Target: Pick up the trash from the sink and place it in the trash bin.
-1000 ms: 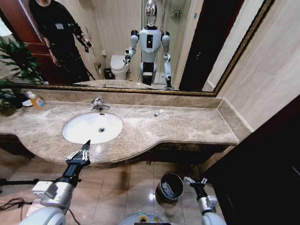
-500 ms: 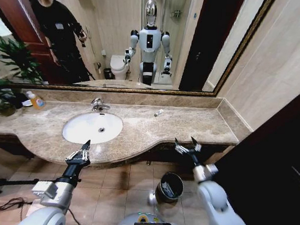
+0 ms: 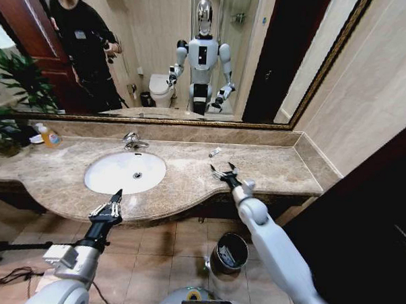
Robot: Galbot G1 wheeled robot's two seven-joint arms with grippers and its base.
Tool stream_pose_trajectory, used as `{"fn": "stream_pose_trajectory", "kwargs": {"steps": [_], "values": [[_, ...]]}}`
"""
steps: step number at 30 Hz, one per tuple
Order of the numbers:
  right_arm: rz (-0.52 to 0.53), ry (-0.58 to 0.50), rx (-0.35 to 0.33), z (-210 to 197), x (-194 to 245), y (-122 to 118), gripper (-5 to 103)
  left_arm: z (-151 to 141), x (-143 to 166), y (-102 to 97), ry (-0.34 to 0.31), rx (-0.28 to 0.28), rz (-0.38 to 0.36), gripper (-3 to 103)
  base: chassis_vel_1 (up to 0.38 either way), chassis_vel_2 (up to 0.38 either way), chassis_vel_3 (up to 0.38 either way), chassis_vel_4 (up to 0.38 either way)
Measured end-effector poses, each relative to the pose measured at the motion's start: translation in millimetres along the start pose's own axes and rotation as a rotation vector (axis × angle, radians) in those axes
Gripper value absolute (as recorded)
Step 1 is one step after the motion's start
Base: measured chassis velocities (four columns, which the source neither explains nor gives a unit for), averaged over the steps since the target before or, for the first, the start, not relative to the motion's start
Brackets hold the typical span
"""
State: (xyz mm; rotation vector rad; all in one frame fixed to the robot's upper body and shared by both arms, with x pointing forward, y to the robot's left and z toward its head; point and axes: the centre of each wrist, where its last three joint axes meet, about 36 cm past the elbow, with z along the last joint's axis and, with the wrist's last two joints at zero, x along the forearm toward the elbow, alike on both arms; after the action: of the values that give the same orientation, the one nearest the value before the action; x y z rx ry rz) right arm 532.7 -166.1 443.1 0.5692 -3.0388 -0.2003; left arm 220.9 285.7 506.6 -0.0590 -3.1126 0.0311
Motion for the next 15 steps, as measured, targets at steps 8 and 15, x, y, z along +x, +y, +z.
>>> {"fn": "stream_pose_trajectory", "kwargs": {"steps": [8, 15], "values": [[0.099, 0.071, 0.019, -4, -82, 41, 100, 0, 0, 0.0, 0.0, 0.0, 0.0, 0, 0.0, 0.0, 0.0, 0.0], [0.233, 0.11, 0.085, 3, -129, 40, 100, 0, 0, 0.0, 0.0, 0.0, 0.0, 0, 0.0, 0.0, 0.0, 0.0]]}}
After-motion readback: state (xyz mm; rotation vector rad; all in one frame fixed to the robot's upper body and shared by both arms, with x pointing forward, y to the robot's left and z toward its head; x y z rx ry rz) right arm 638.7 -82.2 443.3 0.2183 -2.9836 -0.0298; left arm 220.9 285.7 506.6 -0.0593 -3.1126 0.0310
